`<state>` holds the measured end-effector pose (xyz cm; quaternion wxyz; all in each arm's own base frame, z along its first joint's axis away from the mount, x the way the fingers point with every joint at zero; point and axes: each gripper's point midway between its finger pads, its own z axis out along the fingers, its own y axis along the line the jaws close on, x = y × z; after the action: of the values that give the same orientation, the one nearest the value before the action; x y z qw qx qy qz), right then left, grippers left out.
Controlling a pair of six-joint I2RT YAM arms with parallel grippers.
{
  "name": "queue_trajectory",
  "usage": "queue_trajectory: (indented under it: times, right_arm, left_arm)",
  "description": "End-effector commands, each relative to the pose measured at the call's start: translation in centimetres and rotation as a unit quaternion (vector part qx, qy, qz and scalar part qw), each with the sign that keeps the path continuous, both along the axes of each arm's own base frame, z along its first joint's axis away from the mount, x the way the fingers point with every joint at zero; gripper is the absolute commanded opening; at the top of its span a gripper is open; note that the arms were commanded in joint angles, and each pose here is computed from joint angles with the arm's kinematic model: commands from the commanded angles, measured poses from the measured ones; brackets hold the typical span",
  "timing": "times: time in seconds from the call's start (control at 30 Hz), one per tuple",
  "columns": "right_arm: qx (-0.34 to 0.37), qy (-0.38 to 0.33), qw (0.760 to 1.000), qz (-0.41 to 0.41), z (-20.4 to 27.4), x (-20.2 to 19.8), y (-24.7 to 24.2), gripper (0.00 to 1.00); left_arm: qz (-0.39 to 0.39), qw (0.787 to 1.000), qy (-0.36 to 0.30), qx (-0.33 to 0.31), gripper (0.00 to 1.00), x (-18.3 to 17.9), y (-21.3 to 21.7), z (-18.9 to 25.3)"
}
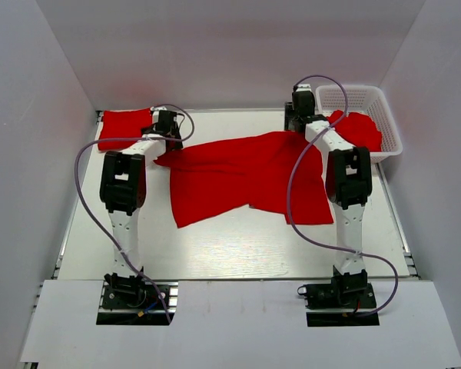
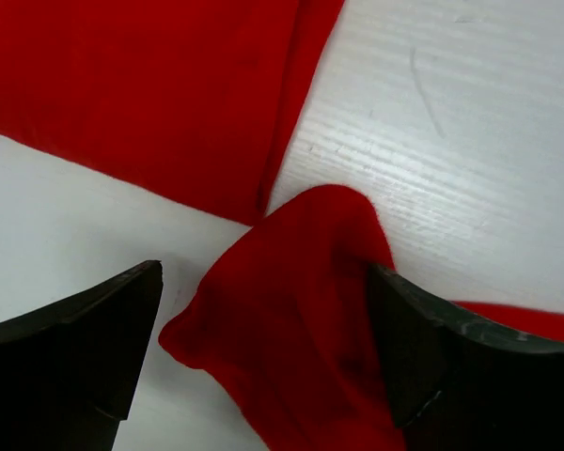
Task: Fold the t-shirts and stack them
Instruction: Flatten out the tshirt
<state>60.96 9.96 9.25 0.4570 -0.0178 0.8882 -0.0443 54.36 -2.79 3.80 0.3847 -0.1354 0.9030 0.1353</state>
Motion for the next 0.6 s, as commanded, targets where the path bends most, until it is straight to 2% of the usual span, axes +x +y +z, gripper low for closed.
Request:
queue_trajectory:
  times: [0.0, 0.03, 0.17, 0.2, 0.27, 0.3, 0.37, 0.4, 0.43, 0.47, 0.53, 0.57]
  right_arm:
    - [0.015, -0.044, 0.999, 0.024, 4.4, 1.3, 0.6, 0.69]
    - [0.017, -0.049, 0.998, 0.029, 5.1, 1.2, 0.7, 0.90]
    - [0.033, -0.064, 0.996, 0.057, 9.1, -0.3, 1.7, 0.90]
    - [0.043, -0.064, 0.994, 0.077, 9.6, -0.8, 2.5, 0.90]
    - [0.057, -0.066, 0.992, 0.090, 11.3, -2.6, 2.8, 0.90]
    - [0.061, -0.055, 0.992, 0.093, 11.3, -3.5, 2.9, 0.90]
    - [0.082, -0.055, 0.991, 0.091, 13.2, -5.8, 2.8, 0.90]
    - [0.086, -0.031, 0.992, 0.087, 11.5, -7.1, 2.7, 0.90]
    - [0.089, -0.007, 0.992, 0.086, 10.7, -9.2, 2.5, 0.90]
    - [0.101, -0.011, 0.992, 0.079, 11.8, -10.4, 2.2, 0.90]
    - [0.107, 0.056, 0.990, 0.068, 7.4, -14.1, 1.7, 0.90]
    - [0.127, 0.043, 0.989, 0.058, 9.2, -15.6, 1.7, 0.90]
  left_arm:
    - [-0.028, 0.998, -0.043, -0.026, 1.00, 1.8, -1.2, 4.2]
    - [-0.027, 0.998, -0.055, -0.024, 1.00, 2.0, -0.7, 6.0]
    - [-0.048, 0.996, -0.072, -0.038, 1.00, 1.9, -1.4, 9.2]
    - [-0.063, 0.994, -0.082, -0.044, 1.00, 1.6, -1.8, 11.0]
    - [-0.072, 0.993, -0.080, -0.052, 1.00, 0.5, -2.0, 11.9]
    - [-0.083, 0.992, -0.066, -0.062, 1.00, -0.5, -2.4, 11.5]
    - [-0.086, 0.991, -0.073, -0.072, 1.00, -2.4, -2.4, 13.7]
    - [-0.092, 0.992, -0.046, -0.074, 1.00, -4.3, -2.7, 12.3]
    - [-0.086, 0.992, -0.046, -0.080, 1.00, -5.4, -2.6, 12.4]
    - [-0.080, 0.991, -0.061, -0.087, 1.00, -7.1, -2.7, 14.3]
    - [-0.074, 0.991, -0.032, -0.107, 1.00, -10.7, -2.7, 12.1]
    - [-0.088, 0.986, -0.028, -0.135, 1.00, -12.1, -3.6, 11.8]
